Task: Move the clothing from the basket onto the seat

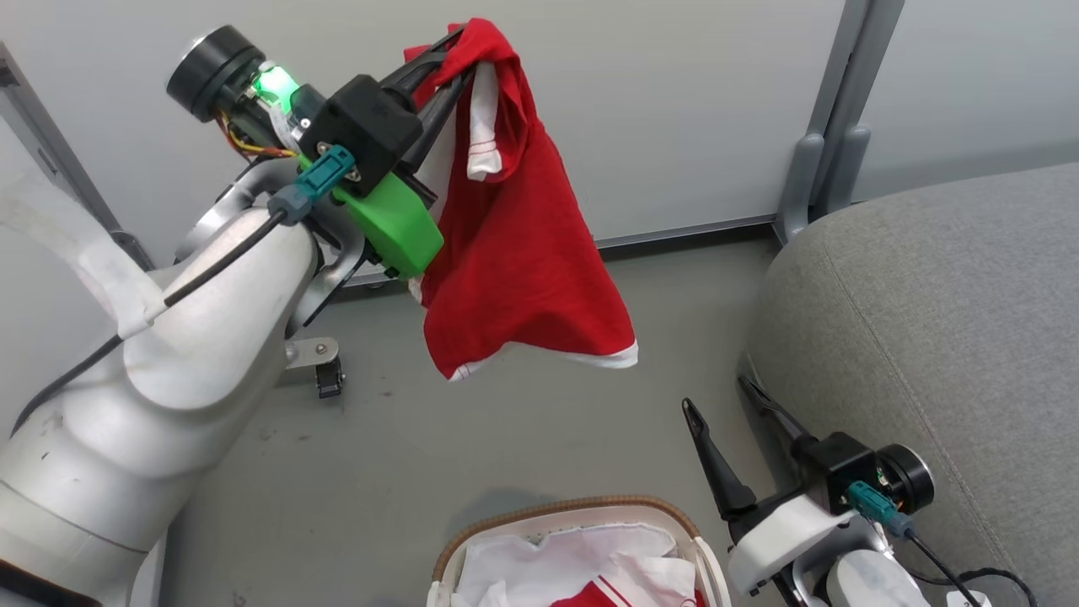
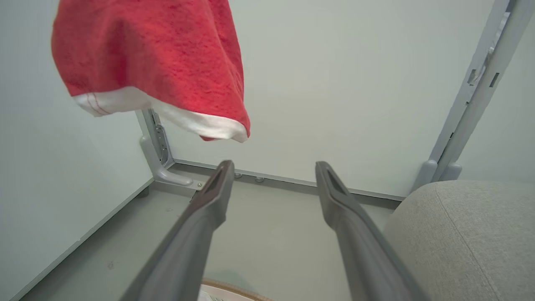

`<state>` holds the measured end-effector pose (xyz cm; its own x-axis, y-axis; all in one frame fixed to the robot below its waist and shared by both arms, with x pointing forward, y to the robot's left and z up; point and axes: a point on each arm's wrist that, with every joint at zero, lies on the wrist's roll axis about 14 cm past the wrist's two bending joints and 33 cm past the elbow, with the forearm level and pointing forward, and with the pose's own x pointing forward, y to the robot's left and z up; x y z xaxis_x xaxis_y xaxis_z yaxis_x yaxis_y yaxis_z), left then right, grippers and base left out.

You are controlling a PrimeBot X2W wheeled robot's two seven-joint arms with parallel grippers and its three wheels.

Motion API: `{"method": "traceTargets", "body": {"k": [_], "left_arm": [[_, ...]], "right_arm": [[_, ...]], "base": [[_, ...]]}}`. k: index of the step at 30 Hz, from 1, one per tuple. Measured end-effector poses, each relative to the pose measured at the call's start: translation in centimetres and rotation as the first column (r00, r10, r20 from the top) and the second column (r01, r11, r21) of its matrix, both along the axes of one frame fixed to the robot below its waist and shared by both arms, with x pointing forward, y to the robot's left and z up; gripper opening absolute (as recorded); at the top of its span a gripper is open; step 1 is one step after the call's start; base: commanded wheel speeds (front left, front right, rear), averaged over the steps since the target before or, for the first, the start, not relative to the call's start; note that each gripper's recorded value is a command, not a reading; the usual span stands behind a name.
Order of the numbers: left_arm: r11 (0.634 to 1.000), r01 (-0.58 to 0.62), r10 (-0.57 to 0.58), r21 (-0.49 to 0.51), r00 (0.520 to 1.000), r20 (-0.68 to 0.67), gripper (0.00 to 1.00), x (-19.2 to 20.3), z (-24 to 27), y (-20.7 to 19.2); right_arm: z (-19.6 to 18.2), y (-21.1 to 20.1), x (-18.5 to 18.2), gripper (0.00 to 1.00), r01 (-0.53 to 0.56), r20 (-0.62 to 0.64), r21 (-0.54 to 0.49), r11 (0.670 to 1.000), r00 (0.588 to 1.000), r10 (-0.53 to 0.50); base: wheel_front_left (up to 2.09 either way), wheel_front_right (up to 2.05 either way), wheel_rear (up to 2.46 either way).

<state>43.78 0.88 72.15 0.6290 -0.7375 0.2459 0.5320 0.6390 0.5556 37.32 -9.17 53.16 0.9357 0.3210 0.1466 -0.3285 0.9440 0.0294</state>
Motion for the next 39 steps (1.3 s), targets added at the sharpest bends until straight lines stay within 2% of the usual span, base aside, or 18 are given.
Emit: {"method": "traceTargets", "body": {"k": [13,23,24,25,27,28,29,38,39], "left_arm": [[0.998,0.064,-0.064,0.008,0.996,0.054,0.00,-2.0,2.8,-2.1],[0.995,0.102,-0.102,0.013,0.992,0.067,0.00,-3.7,3.3,-2.8],[0.995,0.101,-0.101,0.012,0.993,0.066,0.00,-3.8,3.3,-2.6],[0.995,0.098,-0.099,0.010,0.993,0.061,0.00,-3.8,3.1,-2.5],[0.996,0.090,-0.090,0.003,0.995,0.036,0.00,-3.7,2.4,-2.1],[0.996,0.087,-0.087,-0.002,0.996,0.025,0.00,-3.6,2.0,-2.0],[0.997,0.082,-0.082,-0.008,0.997,0.010,0.00,-3.5,1.6,-1.8],[0.992,0.024,-0.042,-0.120,0.989,-0.143,0.00,-2.8,-3.5,-0.2],[0.992,0.018,-0.038,-0.129,0.987,-0.158,0.28,-2.8,-4.1,0.0]], "right_arm": [[1.1,2.5,2.0,1.00,-0.070,0.051,-0.152,0.986,0.996,0.079],[6.3,5.1,2.3,1.00,-0.119,0.205,-0.163,0.979,0.967,0.151],[6.7,5.2,2.2,0.79,-0.120,0.218,-0.160,0.980,0.964,0.154],[7.0,5.3,2.1,0.44,-0.122,0.227,-0.158,0.980,0.961,0.157],[7.8,5.5,1.9,0.23,-0.128,0.247,-0.147,0.981,0.955,0.162],[7.9,5.5,1.9,0.18,-0.129,0.251,-0.143,0.981,0.954,0.162],[8.1,5.5,1.9,0.00,-0.130,0.254,-0.139,0.982,0.953,0.162],[9.0,5.3,1.5,0.00,-0.131,0.276,-0.110,0.985,0.948,0.157],[9.1,5.3,1.5,0.00,-0.129,0.278,-0.109,0.986,0.948,0.155]], "base": [[0.00,0.00,0.00],[0.00,0.00,0.00],[0.00,0.00,0.00],[0.00,0.00,0.00],[0.00,0.00,0.00],[0.00,0.00,0.00],[0.00,0.00,0.00],[0.00,0.00,0.00],[0.00,0.00,0.00]]}}
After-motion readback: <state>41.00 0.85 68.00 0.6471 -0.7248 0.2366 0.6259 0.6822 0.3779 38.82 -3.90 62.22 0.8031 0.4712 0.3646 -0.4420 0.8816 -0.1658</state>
